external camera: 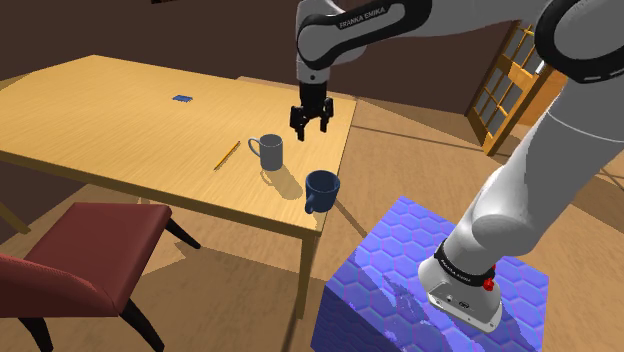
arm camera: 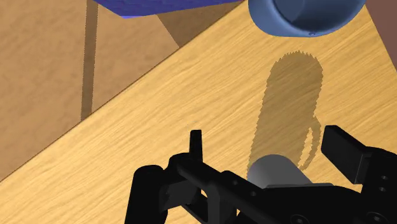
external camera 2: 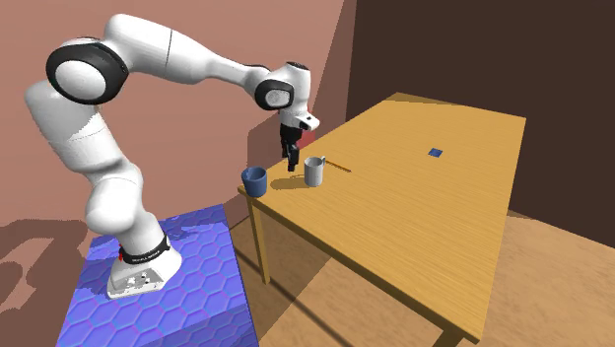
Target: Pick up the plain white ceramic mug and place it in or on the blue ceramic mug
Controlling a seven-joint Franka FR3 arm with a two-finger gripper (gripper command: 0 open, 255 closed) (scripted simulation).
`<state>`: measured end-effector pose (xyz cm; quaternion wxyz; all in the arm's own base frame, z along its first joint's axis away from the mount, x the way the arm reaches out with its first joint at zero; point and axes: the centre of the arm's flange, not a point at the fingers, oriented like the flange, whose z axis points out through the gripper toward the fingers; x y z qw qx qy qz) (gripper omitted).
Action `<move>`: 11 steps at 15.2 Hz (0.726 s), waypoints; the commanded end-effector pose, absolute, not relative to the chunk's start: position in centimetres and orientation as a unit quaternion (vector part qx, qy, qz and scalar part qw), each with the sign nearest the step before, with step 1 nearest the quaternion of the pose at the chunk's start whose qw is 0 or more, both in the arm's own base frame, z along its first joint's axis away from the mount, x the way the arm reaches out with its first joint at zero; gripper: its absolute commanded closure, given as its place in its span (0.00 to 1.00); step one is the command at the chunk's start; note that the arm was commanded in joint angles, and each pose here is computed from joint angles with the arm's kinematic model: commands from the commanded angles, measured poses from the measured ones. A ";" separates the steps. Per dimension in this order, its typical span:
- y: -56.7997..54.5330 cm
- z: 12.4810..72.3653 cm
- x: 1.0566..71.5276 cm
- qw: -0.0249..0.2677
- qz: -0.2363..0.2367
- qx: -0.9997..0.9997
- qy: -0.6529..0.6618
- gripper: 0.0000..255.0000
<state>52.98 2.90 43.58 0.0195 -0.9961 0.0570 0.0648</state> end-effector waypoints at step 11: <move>5.0 39.6 65.2 0.007 0.033 -0.999 0.038 0.00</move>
